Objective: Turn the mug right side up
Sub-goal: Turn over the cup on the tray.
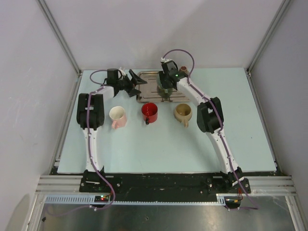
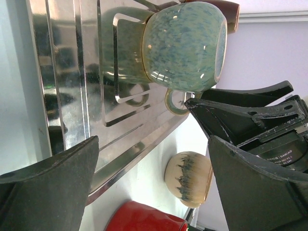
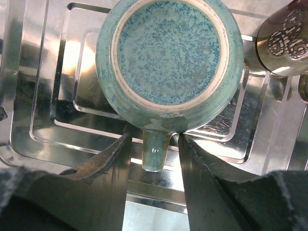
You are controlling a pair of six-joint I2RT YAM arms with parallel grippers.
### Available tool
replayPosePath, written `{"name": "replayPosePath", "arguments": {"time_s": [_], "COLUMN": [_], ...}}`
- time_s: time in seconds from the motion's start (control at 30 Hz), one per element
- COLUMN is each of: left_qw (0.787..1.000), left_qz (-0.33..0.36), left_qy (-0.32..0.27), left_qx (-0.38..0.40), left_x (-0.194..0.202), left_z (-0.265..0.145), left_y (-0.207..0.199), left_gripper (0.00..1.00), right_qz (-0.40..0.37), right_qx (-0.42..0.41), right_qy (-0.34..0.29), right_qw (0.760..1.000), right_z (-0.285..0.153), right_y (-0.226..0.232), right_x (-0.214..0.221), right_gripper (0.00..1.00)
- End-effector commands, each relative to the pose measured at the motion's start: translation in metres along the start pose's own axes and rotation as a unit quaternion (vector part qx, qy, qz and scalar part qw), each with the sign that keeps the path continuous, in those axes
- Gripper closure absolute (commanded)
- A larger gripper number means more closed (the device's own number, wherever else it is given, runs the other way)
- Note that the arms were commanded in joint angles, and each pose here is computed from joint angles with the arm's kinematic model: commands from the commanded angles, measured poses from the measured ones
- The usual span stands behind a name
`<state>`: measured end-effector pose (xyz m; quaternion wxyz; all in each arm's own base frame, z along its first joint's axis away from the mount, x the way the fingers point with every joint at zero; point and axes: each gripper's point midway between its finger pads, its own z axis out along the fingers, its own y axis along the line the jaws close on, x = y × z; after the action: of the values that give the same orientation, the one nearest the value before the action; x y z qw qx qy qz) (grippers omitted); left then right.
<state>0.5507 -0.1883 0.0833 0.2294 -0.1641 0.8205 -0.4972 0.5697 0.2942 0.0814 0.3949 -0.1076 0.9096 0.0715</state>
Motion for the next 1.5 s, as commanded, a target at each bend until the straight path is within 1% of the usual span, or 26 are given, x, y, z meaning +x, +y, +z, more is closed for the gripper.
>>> {"name": "replayPosePath", "arguments": {"time_s": [0.0,0.57,0.63,0.7,0.8,0.9,0.93,1.07,1.23,1.33,1.47], "left_qw": [0.998,0.997,0.997,0.997,0.997,0.997,0.997,0.997,0.996,0.995,0.994], "left_qz": [0.043,0.064,0.064,0.063,0.062,0.061,0.062,0.064,0.07,0.077,0.085], "left_qy": [-0.013,-0.015,-0.016,-0.016,-0.016,-0.017,-0.017,-0.017,-0.016,-0.015,-0.014], "left_qx": [0.033,0.047,0.047,0.046,0.046,0.045,0.046,0.046,0.049,0.055,0.062], "left_x": [-0.011,-0.013,-0.013,-0.013,-0.013,-0.012,-0.012,-0.011,-0.01,-0.009,-0.01], "left_z": [-0.02,-0.027,-0.027,-0.027,-0.027,-0.028,-0.029,-0.031,-0.033,-0.035,-0.036], "left_y": [-0.037,-0.049,-0.049,-0.048,-0.049,-0.048,-0.049,-0.05,-0.054,-0.058,-0.063], "left_gripper": [0.02,0.02,0.02,0.02,0.02,0.02,0.02,0.02,0.02,0.02,0.02], "right_qz": [-0.001,0.013,0.013,0.012,0.006,-0.004,-0.01,-0.031,-0.027,-0.014,0.014], "right_qx": [0.0,-0.008,-0.007,-0.003,0.006,0.014,0.015,0.004,-0.061,-0.128,-0.189], "right_qy": [-0.022,0.002,0.002,0.0,-0.006,-0.015,-0.018,-0.032,-0.05,-0.066,-0.085], "right_qw": [1.0,1.0,1.0,1.0,1.0,1.0,1.0,0.999,0.996,0.99,0.978], "right_z": [0.001,0.011,0.011,0.01,0.008,0.005,0.003,-0.007,-0.031,-0.058,-0.093], "right_y": [0.005,0.003,0.002,0.001,-0.002,-0.004,-0.004,-0.001,0.014,0.028,0.032], "right_x": [-0.012,0.005,0.005,0.004,0.0,-0.007,-0.009,-0.023,-0.047,-0.07,-0.098], "right_gripper": [0.52,0.55,0.59,0.67,0.76,0.94,0.97,1.0,1.0,1.0,1.0]}}
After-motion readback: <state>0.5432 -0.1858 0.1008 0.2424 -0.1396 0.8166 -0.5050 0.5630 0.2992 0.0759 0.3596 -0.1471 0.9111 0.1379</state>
